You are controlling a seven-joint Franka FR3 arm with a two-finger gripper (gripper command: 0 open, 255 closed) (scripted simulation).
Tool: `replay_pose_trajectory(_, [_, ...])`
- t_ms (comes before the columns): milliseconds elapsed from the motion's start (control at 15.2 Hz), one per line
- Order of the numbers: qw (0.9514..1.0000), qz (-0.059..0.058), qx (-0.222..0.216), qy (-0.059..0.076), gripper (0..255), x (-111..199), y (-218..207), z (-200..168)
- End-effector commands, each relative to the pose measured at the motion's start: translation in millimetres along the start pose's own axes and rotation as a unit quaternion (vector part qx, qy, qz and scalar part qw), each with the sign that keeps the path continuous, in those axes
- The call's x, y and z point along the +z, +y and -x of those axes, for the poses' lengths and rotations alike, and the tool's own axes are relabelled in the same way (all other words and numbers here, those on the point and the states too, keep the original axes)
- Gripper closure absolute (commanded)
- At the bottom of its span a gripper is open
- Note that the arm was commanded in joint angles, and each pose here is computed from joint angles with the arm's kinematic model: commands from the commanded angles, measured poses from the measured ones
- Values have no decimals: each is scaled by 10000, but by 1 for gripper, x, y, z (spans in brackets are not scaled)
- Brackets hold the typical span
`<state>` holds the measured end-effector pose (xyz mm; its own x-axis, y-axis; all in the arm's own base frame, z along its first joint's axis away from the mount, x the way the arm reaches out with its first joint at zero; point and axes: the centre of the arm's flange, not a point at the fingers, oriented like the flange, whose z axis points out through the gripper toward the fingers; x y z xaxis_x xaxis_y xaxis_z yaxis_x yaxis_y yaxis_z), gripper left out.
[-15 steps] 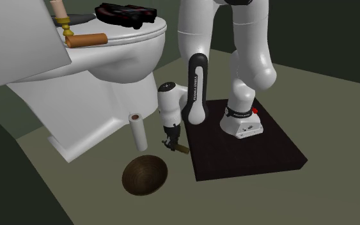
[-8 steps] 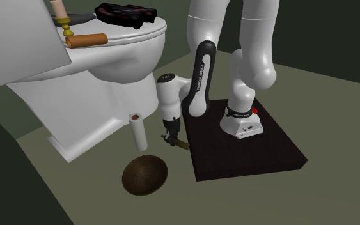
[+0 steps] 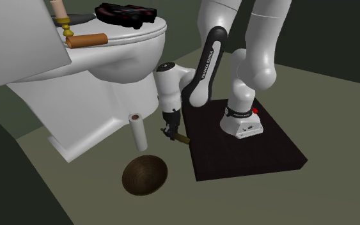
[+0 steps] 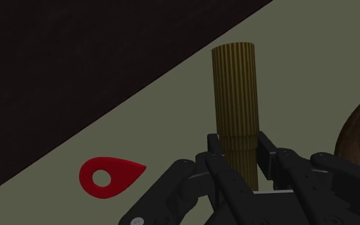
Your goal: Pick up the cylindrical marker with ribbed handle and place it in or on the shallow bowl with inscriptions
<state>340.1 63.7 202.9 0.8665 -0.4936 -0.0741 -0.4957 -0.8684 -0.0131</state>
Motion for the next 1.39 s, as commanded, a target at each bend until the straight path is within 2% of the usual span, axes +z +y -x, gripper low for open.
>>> replay_pose_trajectory(0, [10000, 2, 0, -4, 255, -9, 0, 0])
replay_pose_trajectory(462, [10000, 3, 0, -4, 255, -41, 0, 3])
replay_pose_trajectory(1320, [10000, 2, 0, -4, 255, -40, -169, -31])
